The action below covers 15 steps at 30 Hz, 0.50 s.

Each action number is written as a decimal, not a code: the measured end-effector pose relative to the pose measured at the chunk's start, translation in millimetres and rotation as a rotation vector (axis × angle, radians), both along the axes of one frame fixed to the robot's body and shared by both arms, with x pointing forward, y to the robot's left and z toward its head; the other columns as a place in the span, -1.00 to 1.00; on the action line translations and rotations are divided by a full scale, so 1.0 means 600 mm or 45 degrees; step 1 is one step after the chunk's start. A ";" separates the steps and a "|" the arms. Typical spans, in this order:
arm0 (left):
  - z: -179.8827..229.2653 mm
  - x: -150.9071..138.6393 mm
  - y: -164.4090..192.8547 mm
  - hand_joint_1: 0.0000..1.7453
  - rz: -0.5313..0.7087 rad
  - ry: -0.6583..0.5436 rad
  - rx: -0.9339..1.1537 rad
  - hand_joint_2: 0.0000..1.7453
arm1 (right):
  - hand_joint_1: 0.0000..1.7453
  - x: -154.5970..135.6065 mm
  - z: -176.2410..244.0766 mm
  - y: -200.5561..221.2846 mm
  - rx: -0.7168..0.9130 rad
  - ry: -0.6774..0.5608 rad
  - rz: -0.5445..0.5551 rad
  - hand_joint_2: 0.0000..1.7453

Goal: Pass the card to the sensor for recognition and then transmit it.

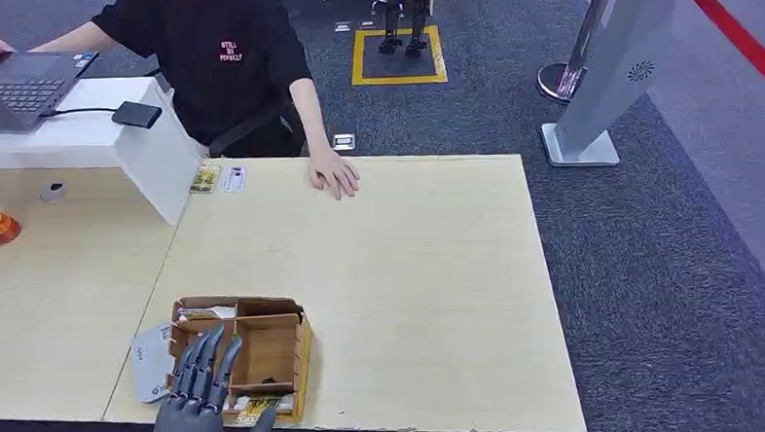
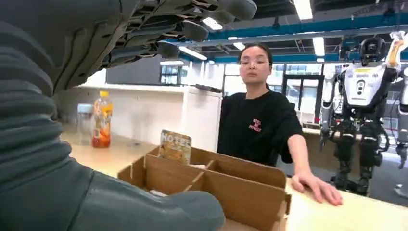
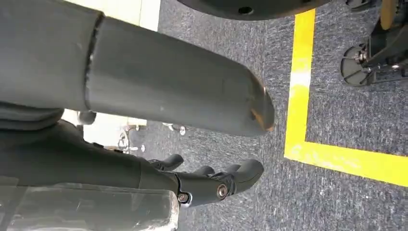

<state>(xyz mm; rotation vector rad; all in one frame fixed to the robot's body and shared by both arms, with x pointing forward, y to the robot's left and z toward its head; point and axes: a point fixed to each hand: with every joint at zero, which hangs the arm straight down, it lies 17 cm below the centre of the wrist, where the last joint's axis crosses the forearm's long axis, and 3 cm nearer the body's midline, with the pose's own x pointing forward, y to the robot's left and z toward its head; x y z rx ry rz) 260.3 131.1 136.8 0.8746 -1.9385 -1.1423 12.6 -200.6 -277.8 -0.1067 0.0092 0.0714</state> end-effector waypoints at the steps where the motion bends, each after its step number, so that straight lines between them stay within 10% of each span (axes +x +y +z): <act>1: -0.004 0.000 0.005 -1.00 0.009 0.002 0.029 1.00 | -1.00 0.000 0.000 0.000 0.001 0.000 0.001 -1.00; 15: -0.018 0.005 0.001 -1.00 0.025 0.049 0.079 1.00 | -1.00 -0.007 0.002 -0.001 -0.016 0.014 -0.144 -1.00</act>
